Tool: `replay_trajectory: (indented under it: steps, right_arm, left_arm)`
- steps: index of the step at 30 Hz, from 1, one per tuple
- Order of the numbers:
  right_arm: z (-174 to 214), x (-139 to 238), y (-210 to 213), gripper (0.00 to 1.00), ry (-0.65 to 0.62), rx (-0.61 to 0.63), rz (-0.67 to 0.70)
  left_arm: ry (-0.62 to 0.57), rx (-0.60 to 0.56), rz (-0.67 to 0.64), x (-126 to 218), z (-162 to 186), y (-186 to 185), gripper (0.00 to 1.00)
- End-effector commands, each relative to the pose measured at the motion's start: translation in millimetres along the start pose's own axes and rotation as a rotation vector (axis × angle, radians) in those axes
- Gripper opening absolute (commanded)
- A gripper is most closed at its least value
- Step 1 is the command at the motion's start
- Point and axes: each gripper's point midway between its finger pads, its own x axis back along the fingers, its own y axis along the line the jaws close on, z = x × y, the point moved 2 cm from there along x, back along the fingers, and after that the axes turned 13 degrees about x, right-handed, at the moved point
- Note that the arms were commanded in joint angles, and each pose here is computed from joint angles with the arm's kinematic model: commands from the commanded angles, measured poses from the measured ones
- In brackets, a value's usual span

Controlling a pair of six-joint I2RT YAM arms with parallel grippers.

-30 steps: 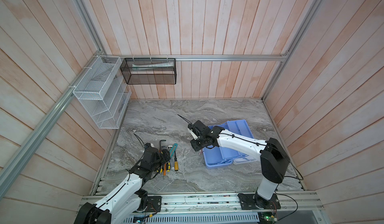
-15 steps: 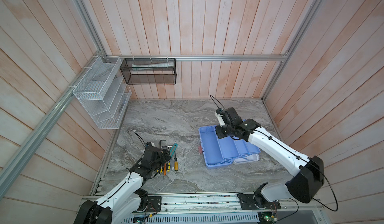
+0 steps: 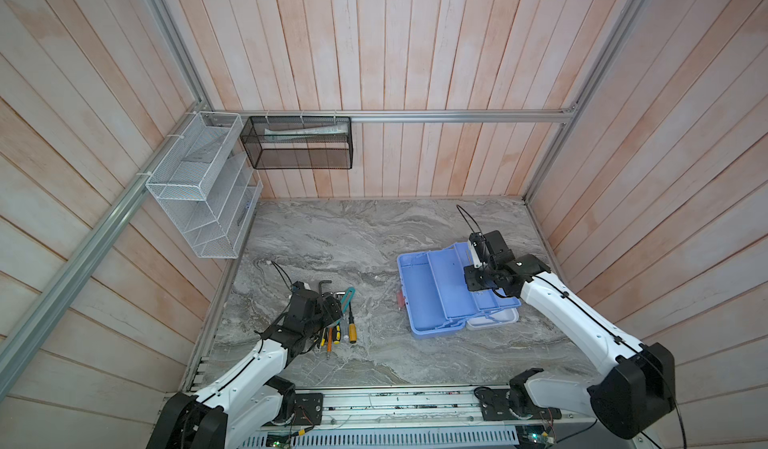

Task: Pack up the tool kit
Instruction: 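Carry the clear screwdriver into the blue tray and release it, then move the right gripper back to the tool pile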

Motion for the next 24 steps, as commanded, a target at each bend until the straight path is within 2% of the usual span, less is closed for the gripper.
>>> replay_trajectory:
  steps: [1, 4, 5, 8, 12, 18, 21, 24]
  right_arm:
    - [3, -7, 2, 0.0, 0.014, 0.011, -0.005]
    - [5, -12, 3, 0.0, 0.026, 0.008, -0.009]
    - [6, -13, 3, 0.03, 0.03, 0.008, -0.008]
    - [5, -12, -1, 0.23, 0.033, 0.003, 0.02]
    - [-3, -5, -6, 0.36, 0.019, 0.001, 0.045]
    - [-36, 19, -4, 0.4, -0.047, 0.004, 0.023]
    - [-64, 31, 29, 0.42, -0.15, 0.005, -0.089]
    - [-81, 30, 92, 0.44, -0.201, 0.053, -0.261]
  left_arm:
    - [-0.013, -0.021, 0.012, 2, -5, -8, 0.97]
    - [-0.017, -0.023, 0.008, 2, -5, -7, 0.97]
    - [-0.017, -0.024, 0.005, 3, -6, -7, 0.97]
    - [-0.018, -0.029, 0.007, 4, -6, -8, 0.97]
    - [-0.023, -0.048, 0.009, 5, -9, -13, 0.97]
    - [-0.068, -0.035, -0.039, 12, -18, -8, 0.97]
    - [-0.104, -0.018, -0.104, 17, -26, -1, 0.99]
    - [-0.113, -0.006, -0.171, 20, -30, 9, 0.99]
